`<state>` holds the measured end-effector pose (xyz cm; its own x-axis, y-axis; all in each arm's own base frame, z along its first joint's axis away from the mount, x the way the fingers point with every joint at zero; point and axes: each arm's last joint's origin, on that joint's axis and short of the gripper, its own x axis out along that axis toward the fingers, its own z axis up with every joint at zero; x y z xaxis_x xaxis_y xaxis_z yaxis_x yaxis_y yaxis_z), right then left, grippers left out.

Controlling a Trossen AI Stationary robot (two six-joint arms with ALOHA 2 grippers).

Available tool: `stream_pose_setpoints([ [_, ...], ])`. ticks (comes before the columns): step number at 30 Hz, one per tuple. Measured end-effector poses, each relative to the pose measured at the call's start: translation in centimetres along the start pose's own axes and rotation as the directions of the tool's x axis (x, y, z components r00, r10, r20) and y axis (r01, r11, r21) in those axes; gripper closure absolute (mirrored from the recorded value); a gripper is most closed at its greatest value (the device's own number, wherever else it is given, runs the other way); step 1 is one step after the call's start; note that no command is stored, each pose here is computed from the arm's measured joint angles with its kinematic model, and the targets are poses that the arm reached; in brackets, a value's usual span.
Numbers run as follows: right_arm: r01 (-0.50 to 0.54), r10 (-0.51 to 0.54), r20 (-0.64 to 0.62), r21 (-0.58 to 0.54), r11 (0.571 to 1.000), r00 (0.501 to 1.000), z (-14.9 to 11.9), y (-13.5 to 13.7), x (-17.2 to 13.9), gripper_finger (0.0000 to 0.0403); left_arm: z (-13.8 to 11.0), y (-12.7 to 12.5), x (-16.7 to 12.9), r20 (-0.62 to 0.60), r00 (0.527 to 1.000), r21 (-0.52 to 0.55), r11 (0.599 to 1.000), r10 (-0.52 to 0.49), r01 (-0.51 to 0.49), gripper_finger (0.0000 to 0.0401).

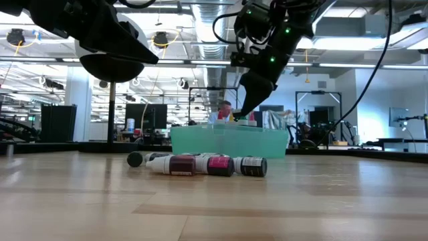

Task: Pick & Place food coloring
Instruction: Put the right green food coloring bottle into the green bin, then put the left green food coloring bottle into the green bin

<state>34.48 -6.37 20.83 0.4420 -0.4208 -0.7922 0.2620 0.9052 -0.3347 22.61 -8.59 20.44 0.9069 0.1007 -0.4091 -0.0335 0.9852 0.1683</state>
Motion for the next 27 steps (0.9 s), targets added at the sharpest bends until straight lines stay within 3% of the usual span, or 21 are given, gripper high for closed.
stream_pose_setpoints([
  [17,0.003,-0.003,0.003,-0.002,1.0,1.0,0.0,0.1,0.0,0.0271,-0.4,0.0,0.0,-0.035,0.999,0.006,1.0,-0.009,0.01,0.0257],
  [27,-0.06,0.076,0.097,-0.161,0.985,0.992,0.3,3.3,-5.1,0.0263,-1.3,0.3,0.1,-0.131,0.991,0.025,0.999,-0.04,0.044,0.0257],
])
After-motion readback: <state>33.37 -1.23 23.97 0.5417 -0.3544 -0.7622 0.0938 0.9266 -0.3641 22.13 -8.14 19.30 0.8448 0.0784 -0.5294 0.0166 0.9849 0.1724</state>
